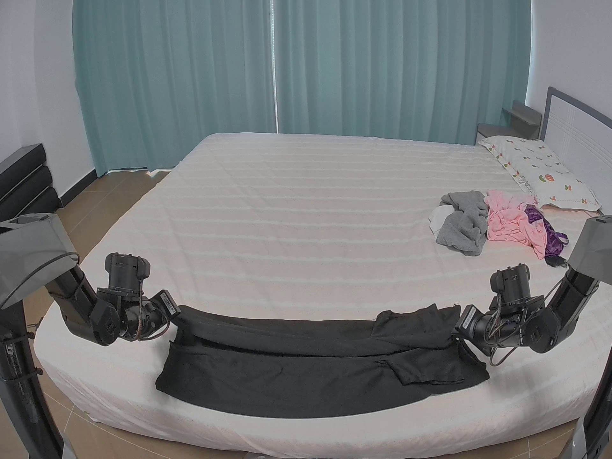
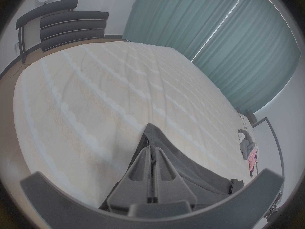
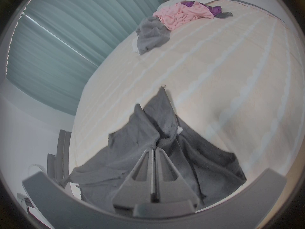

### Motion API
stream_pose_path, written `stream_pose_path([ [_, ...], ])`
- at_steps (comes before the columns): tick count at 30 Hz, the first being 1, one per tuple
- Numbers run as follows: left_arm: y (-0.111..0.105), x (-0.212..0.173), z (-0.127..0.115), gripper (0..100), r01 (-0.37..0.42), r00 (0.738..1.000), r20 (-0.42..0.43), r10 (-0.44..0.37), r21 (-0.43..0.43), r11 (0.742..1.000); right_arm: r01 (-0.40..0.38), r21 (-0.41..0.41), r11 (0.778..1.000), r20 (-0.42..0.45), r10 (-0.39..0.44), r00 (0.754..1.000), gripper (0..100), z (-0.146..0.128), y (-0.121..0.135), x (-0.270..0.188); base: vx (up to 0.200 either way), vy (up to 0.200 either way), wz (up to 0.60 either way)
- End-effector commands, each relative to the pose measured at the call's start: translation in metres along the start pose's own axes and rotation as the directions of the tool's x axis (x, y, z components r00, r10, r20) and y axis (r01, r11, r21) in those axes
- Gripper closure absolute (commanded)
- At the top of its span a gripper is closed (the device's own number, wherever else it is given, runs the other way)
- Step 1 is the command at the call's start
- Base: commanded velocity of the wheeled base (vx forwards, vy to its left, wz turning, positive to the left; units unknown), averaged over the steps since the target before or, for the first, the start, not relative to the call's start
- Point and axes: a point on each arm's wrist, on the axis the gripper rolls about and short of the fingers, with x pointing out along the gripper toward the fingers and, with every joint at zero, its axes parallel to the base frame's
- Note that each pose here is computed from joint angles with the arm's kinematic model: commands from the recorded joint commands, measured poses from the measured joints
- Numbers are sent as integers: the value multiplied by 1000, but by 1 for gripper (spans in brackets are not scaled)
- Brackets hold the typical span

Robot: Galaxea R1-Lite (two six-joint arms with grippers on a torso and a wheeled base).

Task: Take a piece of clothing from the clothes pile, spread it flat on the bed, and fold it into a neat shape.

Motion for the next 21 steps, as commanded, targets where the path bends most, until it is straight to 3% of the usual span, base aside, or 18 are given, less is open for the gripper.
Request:
stream_pose_path([
  [1, -6, -8, 9, 100, 29, 999, 35, -29, -2, 1000, -38, 21, 999, 70, 36, 997, 100, 21, 6, -4, 0, 0, 0],
  [13, -24, -3, 31, 100, 83, 991, 104, -83, 6, 997, -136, 9, 991, 191, 132, 973, 100, 58, 39, 2, 0, 0, 0],
  [21, -31, -2, 44, 100, 107, 983, 147, -106, 5, 994, -165, -3, 986, 216, 162, 963, 100, 79, 59, 9, 0, 0, 0],
])
